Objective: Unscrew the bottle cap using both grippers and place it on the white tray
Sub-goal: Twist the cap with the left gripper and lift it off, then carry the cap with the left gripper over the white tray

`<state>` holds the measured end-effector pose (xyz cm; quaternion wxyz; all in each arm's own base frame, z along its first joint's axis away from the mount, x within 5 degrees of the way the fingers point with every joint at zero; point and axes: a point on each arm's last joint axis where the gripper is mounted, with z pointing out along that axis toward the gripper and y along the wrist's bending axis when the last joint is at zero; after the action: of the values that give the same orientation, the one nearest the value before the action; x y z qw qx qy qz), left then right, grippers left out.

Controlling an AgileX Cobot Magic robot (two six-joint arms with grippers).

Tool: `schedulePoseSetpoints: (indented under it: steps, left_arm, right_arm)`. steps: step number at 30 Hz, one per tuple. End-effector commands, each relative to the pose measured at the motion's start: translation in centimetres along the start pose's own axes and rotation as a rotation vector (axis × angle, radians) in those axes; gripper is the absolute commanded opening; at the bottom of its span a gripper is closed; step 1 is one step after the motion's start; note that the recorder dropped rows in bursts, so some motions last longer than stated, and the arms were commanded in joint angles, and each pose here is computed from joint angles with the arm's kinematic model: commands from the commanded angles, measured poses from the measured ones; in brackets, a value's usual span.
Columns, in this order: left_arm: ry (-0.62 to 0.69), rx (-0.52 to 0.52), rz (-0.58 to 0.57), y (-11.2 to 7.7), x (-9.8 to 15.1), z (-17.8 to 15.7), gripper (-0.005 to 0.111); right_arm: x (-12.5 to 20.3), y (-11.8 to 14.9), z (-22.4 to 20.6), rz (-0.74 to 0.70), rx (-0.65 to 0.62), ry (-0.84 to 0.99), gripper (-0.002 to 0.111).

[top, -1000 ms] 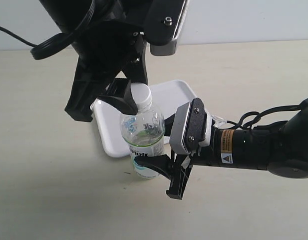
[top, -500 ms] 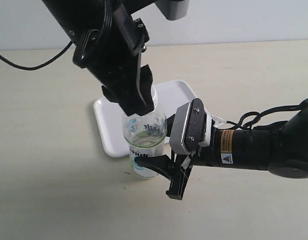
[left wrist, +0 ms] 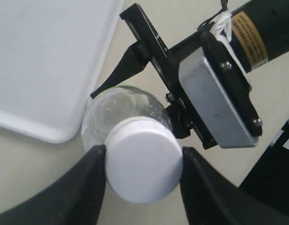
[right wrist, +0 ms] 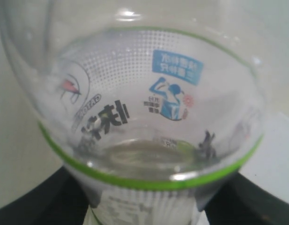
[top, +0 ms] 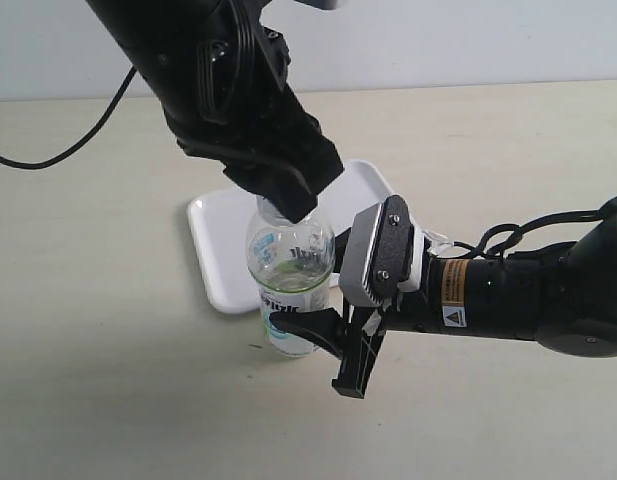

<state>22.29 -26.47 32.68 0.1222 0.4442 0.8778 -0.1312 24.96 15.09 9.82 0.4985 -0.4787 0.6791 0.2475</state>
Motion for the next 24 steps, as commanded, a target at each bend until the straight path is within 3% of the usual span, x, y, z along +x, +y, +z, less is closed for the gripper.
schedulePoseSetpoints:
  steps: [1, 11, 16, 20, 24]
  left_arm:
    - [-0.034, 0.029, 0.006, -0.7, -0.5, -1.1, 0.0]
    - [-0.07, 0.014, 0.036, -0.7, -0.9, -2.1, 0.0]
    - [-0.13, -0.046, 0.13, -0.4, -1.2, -4.2, 0.0]
    - [-0.227, -0.114, 0.161, 0.9, -1.6, -7.6, 0.0]
    - [-0.258, -0.223, 0.147, 4.1, -1.1, -9.7, 0.0]
  right_arm:
    - [0.5, -0.2, 0.0, 0.003, 0.016, 0.047, 0.0]
    - [0.5, -0.2, 0.0, 0.003, 0.016, 0.047, 0.0]
    - [0.5, -0.2, 0.0, 0.003, 0.016, 0.047, 0.0]
    - [0.5, -0.2, 0.0, 0.003, 0.016, 0.047, 0.0]
    - [0.5, 0.0, 0.0, -0.005, 0.004, 0.047, 0.0]
